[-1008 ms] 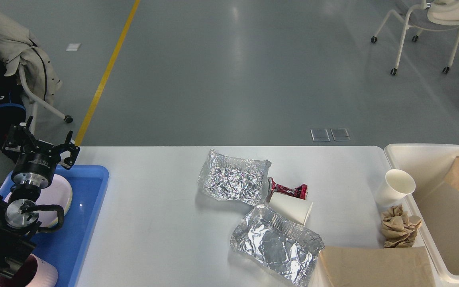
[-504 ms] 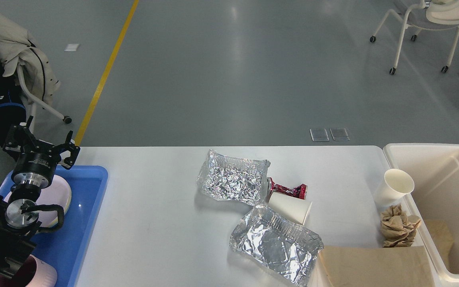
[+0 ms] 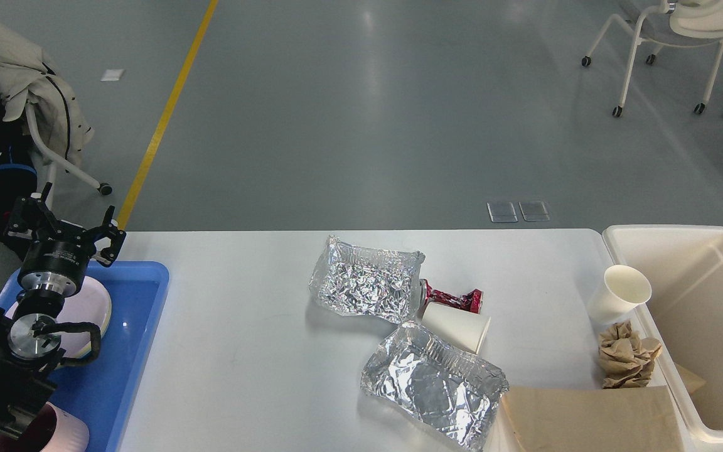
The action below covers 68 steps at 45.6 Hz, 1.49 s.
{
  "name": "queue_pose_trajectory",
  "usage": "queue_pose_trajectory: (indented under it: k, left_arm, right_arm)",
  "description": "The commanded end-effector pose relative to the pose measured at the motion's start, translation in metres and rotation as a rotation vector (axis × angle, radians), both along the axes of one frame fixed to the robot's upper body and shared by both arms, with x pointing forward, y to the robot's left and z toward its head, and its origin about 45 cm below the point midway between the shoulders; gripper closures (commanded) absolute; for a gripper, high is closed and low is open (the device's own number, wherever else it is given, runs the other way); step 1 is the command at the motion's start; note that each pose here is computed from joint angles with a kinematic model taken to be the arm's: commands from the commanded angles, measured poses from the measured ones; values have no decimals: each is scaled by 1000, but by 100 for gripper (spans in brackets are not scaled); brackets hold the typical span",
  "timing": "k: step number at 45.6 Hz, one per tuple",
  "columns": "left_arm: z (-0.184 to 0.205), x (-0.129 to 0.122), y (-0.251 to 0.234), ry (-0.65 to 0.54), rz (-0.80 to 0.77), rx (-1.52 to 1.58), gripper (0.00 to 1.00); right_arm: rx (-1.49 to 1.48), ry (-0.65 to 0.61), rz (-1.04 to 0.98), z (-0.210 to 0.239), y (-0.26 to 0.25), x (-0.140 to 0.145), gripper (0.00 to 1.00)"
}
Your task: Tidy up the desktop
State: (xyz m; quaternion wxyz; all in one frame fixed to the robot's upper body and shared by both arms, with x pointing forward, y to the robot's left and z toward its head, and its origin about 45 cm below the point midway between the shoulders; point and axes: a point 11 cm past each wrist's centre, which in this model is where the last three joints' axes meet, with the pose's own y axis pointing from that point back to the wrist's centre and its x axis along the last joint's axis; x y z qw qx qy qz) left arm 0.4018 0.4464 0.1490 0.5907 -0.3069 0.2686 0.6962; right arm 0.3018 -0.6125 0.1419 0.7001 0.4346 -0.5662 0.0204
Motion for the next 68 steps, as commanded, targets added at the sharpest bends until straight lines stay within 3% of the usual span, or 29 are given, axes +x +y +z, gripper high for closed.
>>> queue_pose_trajectory:
  k: [1,21,30,39,44,46,51,60,68]
  left_arm:
    - [0,0,0,0,0,0,2]
    - [0,0,0,0,0,0,2]
    - [0,0,0,0,0,0,2]
    - [0,0,0,0,0,0,2]
    - [1,1,0,-1,-1,0,2]
    - [0,0,0,0,0,0,2]
    - [1,1,0,-1,-1,0,2]
    - [0,0,0,0,0,0,2]
    - [0,0,0,0,0,0,2]
  right_arm:
    - [61,-23,-5,34,-7,19,0]
    - [161,80,239,157,24,106,0]
    - [218,62,364,182,80,149,0]
    - [323,84,453,207,140,173,0]
    - [422,132,500,225,185,170,0]
    - [473,245,573,228,238,157,0]
    - [468,375,679,227,305,143,0]
    - [419,548,795,233,379,103,0]
    - [407,682,863,232,413,57,0]
